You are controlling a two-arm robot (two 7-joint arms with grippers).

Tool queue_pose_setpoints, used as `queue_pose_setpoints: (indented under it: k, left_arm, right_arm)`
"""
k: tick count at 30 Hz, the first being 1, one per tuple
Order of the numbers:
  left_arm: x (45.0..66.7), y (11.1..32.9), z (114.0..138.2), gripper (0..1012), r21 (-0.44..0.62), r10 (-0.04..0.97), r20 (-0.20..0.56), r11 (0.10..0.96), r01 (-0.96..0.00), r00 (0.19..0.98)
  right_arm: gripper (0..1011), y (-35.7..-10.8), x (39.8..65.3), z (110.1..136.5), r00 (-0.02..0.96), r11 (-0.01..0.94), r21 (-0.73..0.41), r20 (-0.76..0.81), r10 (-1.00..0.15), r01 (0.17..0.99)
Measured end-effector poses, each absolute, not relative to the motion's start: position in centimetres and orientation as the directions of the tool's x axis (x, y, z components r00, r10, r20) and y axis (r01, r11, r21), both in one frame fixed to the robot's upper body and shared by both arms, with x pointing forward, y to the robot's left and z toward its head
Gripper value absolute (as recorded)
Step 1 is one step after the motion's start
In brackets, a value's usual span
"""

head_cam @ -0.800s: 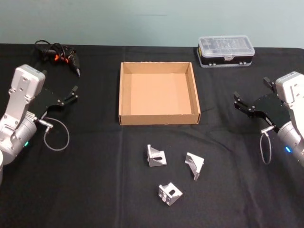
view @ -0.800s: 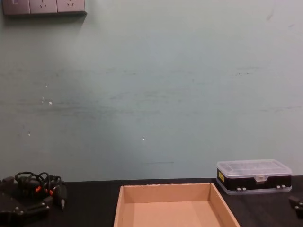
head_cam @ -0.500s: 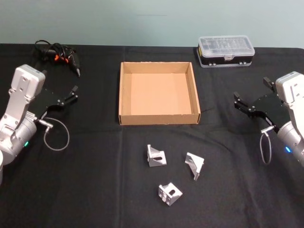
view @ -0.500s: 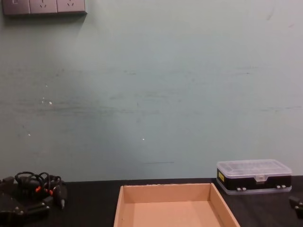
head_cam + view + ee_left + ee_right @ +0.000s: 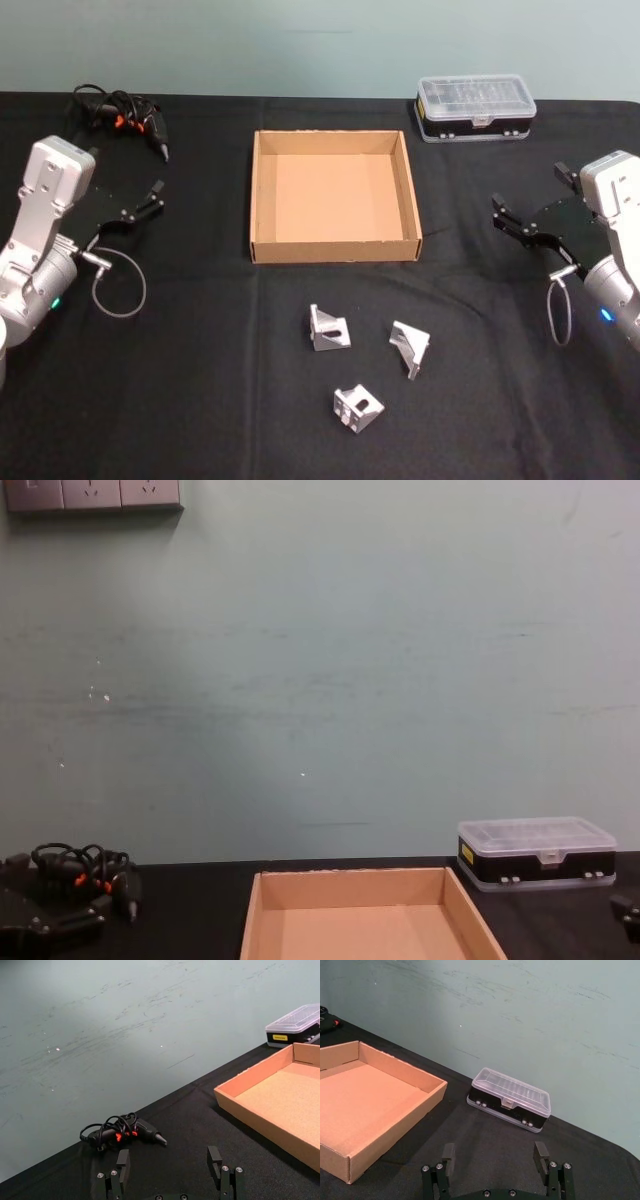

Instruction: Use one hand to pick up the angle iron from the table and place it into the box.

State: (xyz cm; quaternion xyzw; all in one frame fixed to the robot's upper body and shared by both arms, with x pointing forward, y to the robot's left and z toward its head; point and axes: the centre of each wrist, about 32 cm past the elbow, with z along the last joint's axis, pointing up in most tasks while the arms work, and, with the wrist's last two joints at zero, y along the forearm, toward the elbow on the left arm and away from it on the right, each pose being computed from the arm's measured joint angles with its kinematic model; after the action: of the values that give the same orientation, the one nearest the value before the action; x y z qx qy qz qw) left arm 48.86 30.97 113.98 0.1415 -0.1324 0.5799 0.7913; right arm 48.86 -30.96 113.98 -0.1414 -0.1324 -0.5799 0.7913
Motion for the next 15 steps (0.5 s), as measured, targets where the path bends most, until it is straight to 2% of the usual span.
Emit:
queue_pose_setpoints:
  k: [15]
  left_arm:
    - [48.86,30.97,113.98,1011,0.07,0.88,0.374,0.287,-0.955,0.292]
  right_arm:
    - [1003,-30.97,48.86,113.98,0.292,0.287,-0.07,0.374,-0.88,0.955]
